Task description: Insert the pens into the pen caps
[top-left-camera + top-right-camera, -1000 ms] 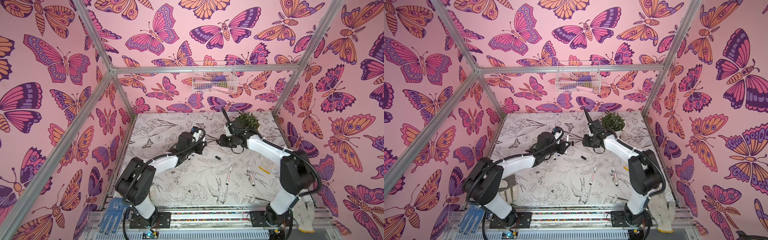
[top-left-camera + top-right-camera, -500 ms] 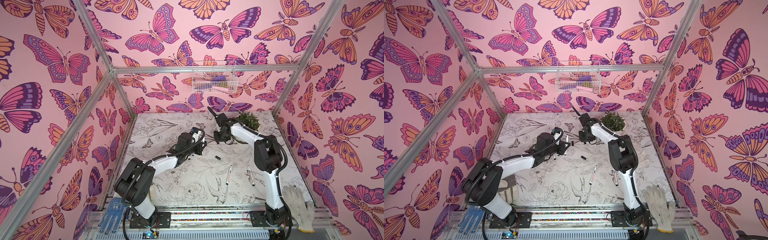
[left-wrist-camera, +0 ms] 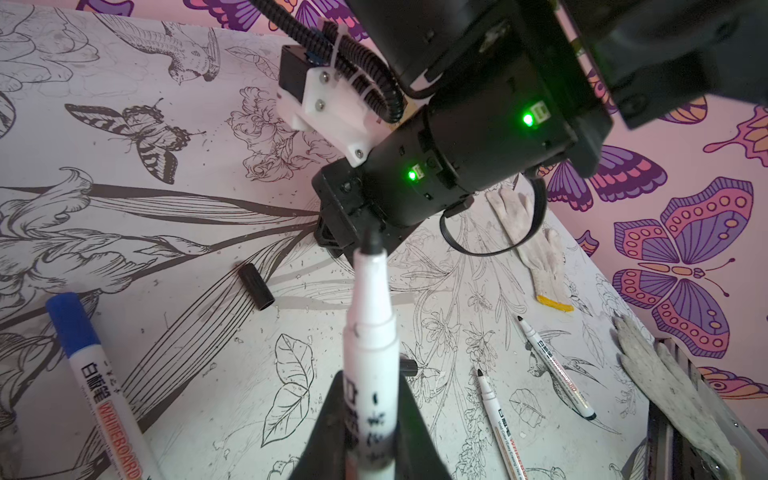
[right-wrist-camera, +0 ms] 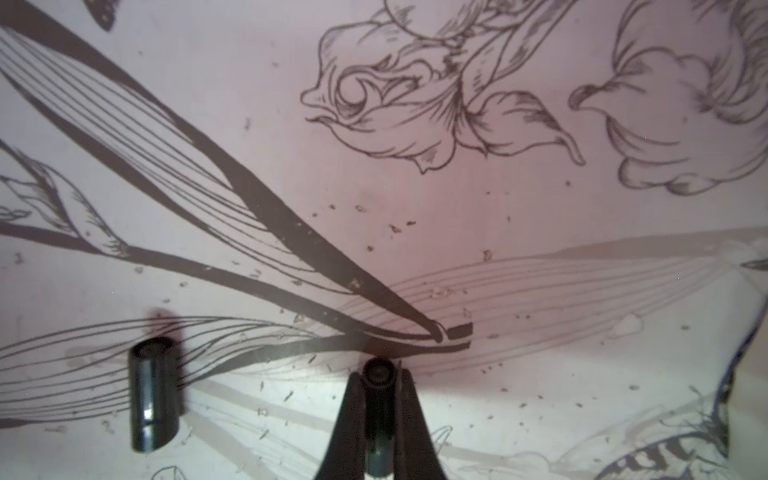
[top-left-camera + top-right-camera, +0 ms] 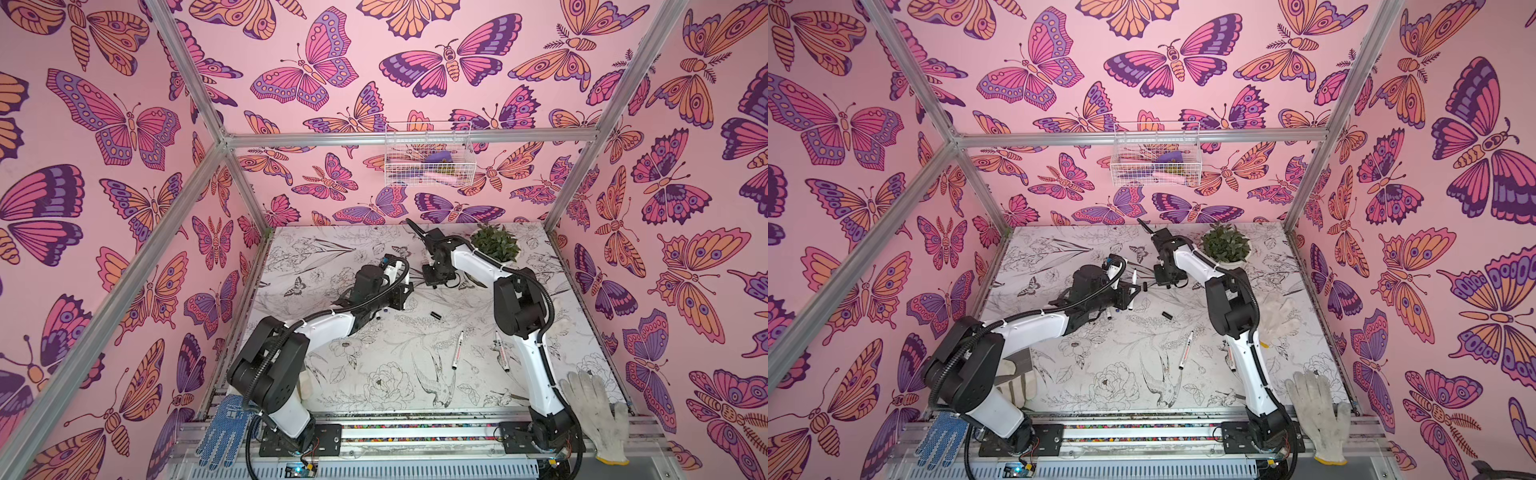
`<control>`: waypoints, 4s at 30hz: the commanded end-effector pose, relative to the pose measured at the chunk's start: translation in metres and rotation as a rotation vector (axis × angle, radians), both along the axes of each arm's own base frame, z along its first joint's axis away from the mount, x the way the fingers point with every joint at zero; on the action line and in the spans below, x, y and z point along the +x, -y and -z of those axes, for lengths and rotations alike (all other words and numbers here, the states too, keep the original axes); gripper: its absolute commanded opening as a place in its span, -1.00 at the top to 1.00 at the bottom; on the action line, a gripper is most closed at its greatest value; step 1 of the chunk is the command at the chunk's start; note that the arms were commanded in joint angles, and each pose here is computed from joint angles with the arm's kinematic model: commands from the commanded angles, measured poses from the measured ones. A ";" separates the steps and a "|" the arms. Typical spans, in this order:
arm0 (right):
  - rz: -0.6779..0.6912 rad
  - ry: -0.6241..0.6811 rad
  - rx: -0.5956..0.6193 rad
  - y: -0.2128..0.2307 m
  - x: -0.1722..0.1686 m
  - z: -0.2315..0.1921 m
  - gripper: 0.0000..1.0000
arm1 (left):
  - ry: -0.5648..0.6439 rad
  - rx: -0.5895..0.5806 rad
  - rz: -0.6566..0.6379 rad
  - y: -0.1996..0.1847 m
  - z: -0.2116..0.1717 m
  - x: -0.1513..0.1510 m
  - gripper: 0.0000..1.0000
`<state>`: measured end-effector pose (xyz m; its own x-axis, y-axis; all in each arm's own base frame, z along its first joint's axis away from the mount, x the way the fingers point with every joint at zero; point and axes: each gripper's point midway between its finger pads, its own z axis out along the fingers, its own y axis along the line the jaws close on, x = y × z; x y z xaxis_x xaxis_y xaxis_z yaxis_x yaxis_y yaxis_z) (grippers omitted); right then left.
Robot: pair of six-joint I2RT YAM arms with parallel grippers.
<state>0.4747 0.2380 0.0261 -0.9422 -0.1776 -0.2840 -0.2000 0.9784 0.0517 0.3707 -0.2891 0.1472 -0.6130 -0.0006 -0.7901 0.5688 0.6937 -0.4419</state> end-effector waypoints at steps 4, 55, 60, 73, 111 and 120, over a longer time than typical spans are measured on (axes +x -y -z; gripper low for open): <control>0.020 0.105 0.169 -0.001 -0.017 -0.070 1.00 | 0.037 0.006 0.080 0.011 -0.009 -0.008 1.00; -0.031 0.374 0.894 -0.029 -0.097 -0.200 1.00 | 0.085 0.000 0.273 0.060 -0.019 -0.044 1.00; -0.042 0.374 0.880 -0.028 -0.100 -0.199 1.00 | 0.086 0.001 0.276 0.060 -0.019 -0.044 1.00; -0.072 0.359 0.924 -0.029 -0.117 -0.200 1.00 | 0.091 -0.019 0.279 0.063 -0.025 -0.041 1.00; -0.484 0.218 0.972 -0.030 -0.221 -0.234 1.00 | 0.512 -0.096 0.169 0.062 -0.133 -0.007 1.00; -0.463 0.234 0.934 -0.027 -0.215 -0.230 1.00 | 0.664 -0.126 0.159 0.063 -0.139 -0.019 1.00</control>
